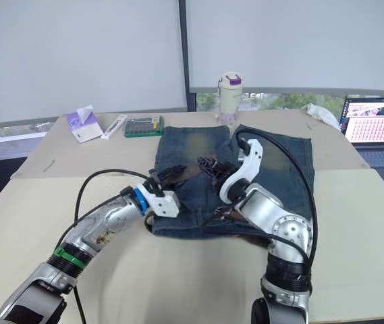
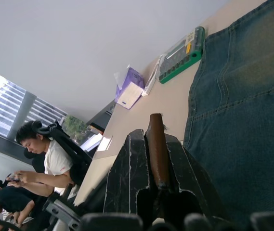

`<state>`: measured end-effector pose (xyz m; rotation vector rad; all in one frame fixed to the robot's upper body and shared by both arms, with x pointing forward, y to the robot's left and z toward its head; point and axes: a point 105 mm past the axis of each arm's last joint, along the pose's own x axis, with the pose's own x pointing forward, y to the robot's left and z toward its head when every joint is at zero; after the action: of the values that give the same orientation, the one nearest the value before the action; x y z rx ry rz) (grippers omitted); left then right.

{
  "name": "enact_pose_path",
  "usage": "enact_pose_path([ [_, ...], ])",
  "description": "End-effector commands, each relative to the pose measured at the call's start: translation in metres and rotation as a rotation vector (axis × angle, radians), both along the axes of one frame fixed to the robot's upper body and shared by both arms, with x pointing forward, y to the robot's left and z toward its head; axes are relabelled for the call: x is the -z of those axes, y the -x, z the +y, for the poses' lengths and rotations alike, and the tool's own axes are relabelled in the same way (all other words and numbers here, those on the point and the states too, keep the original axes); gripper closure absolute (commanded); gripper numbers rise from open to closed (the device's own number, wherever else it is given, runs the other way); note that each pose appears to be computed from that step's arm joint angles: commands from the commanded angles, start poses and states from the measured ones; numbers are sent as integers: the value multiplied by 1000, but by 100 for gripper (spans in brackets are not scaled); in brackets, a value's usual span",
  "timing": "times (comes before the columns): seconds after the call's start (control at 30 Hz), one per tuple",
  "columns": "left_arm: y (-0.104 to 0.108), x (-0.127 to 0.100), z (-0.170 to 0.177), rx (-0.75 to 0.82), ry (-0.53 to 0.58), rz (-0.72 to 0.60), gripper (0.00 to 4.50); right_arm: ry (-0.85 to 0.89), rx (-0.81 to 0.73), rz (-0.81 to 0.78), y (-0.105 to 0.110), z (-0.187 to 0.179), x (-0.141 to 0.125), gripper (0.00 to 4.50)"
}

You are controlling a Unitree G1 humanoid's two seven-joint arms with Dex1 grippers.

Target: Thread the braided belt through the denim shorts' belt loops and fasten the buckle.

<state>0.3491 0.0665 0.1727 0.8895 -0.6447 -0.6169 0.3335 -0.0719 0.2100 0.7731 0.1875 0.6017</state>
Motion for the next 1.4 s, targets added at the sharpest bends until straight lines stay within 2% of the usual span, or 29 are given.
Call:
enact_pose_path([
  [0.03, 4, -25, 18, 69, 319, 268, 143, -19, 41, -39, -3, -1, -7, 450],
  [0.1, 15, -27, 19, 173, 412, 433, 73, -21, 57, -45, -6, -1, -6, 450],
  [0.17, 25, -32, 22, 287, 568, 653, 11, -31, 70, -59, -8, 0, -6, 450],
  [0.23, 37, -31, 22, 396, 629, 833, 3, -32, 79, -66, -10, 2, -4, 450],
  [0.33, 50, -35, 20, 511, 715, 1014, 3, -35, 86, -75, -11, 4, -2, 450],
  [0.4, 62, -37, 15, 624, 819, 1183, 3, -34, 82, -84, -11, 6, -1, 450],
  [0.47, 71, -28, 8, 683, 861, 1370, 3, -46, 72, -100, -9, 8, -2, 450],
  [0.53, 72, -8, 2, 645, 890, 1513, 3, -73, 44, -124, -4, 12, -6, 450],
  [0.6, 63, 1, -1, 614, 1015, 1587, 3, -97, 13, -147, 1, 15, -10, 450],
  [0.73, 44, 1, 2, 600, 1220, 1607, 3, -134, -54, -177, 12, 19, -16, 450],
  [0.8, 37, -2, 5, 607, 1289, 1599, 3, -143, -78, -185, 16, 20, -17, 450],
  [0.9, 36, -15, 4, 677, 1331, 1569, 3, -132, -118, -175, 22, 24, -14, 450],
  [1.07, 36, -31, 3, 732, 1366, 1504, 147, -118, -145, -151, 26, 29, -6, 450],
  [1.23, 40, -30, 1, 723, 1361, 1501, 318, -105, -146, -150, 25, 30, -4, 450],
  [1.37, 39, -20, 5, 643, 1362, 1506, 447, -73, -105, -151, 19, 20, 0, 450],
  [1.4, 38, -16, 7, 601, 1349, 1504, 449, -64, -90, -161, 18, 15, 0, 406],
])
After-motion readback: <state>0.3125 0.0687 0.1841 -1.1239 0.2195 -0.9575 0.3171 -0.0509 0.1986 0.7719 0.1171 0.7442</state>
